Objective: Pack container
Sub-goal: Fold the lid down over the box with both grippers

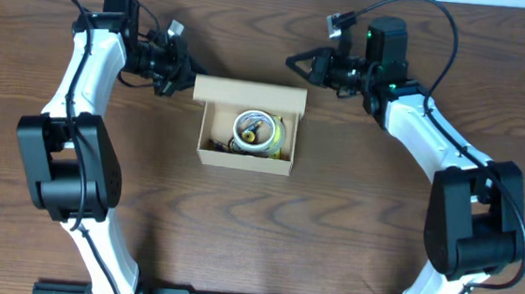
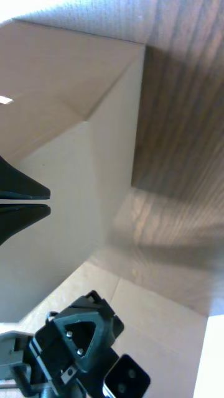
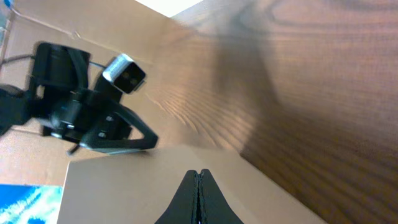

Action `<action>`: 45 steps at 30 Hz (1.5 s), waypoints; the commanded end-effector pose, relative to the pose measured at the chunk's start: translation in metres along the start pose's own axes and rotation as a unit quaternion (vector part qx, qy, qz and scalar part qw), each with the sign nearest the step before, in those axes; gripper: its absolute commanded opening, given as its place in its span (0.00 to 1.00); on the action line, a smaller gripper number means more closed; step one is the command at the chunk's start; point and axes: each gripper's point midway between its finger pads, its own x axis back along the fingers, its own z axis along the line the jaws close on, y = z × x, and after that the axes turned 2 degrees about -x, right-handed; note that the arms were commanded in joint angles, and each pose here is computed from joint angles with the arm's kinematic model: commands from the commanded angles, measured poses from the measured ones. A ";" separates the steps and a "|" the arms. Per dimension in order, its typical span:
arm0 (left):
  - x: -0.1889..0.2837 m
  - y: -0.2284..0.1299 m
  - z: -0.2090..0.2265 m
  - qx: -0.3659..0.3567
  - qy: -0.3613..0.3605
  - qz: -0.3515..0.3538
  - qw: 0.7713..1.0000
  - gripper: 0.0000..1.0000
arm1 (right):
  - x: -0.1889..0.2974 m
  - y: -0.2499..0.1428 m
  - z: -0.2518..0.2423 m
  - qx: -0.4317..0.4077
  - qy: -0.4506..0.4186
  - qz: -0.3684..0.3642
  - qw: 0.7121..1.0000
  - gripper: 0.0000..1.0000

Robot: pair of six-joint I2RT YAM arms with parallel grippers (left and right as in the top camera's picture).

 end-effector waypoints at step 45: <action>0.116 -0.051 0.016 -0.067 0.326 -0.139 0.933 0.06 | -0.023 -0.168 -0.019 0.175 -0.339 0.218 0.898 0.01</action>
